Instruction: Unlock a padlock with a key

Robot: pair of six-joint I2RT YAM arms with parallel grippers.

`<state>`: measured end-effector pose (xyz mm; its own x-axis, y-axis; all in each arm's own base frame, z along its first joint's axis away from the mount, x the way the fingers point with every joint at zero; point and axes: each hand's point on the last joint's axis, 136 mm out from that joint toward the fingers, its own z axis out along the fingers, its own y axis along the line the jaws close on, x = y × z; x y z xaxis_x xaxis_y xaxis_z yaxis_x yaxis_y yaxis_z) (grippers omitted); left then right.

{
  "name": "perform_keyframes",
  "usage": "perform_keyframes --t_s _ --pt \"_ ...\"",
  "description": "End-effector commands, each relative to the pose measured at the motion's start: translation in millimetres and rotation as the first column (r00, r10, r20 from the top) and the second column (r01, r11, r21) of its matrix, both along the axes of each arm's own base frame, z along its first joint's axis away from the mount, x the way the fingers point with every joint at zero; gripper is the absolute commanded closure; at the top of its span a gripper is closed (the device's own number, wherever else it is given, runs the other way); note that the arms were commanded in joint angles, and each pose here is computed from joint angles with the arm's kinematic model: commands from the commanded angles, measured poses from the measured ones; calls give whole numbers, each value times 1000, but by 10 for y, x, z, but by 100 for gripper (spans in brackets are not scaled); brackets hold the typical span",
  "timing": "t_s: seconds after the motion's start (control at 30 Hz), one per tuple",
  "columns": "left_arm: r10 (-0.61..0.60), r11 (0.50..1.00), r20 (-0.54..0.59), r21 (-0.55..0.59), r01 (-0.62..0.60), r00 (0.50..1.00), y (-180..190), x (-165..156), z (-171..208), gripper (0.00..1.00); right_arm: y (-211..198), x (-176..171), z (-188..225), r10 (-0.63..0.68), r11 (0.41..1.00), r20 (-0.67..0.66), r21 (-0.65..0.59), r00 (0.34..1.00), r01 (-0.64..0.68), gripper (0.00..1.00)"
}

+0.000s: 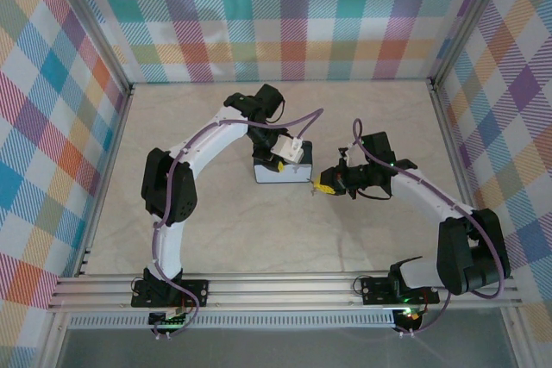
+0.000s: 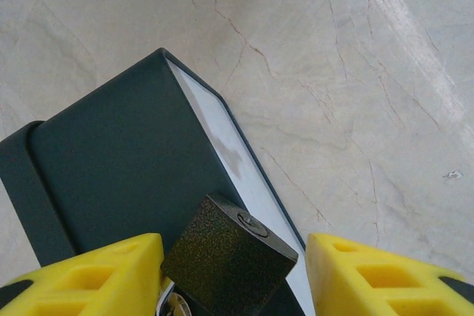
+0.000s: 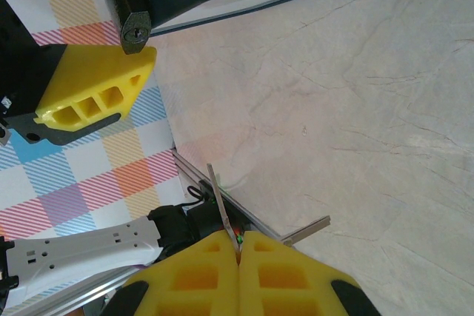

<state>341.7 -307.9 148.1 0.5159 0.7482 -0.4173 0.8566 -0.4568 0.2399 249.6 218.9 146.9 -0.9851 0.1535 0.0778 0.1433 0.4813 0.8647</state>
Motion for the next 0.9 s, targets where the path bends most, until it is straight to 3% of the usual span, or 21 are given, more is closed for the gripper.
perform_keyframes --t_s 0.0,0.17,0.3,0.67,0.87 --pt "-19 1000 9 7 19 1000 66 -39 53 50 36 43 117 23 999 41 27 999 -24 99" --pt "-3 1000 24 15 3 1000 73 26 41 48 34 48 99 24 999 38 25 999 -25 99" --pt "-11 1000 16 -3 11 1000 33 -4 59 64 40 54 82 25 999 38 27 999 -26 99" --pt "-13 1000 2 -12 13 1000 -362 -208 124 66 24 -1 111 28 999 62 34 998 -30 99" --pt "66 998 2 18 -66 998 -632 -207 170 68 -31 -38 160 14 999 88 31 996 -17 99"
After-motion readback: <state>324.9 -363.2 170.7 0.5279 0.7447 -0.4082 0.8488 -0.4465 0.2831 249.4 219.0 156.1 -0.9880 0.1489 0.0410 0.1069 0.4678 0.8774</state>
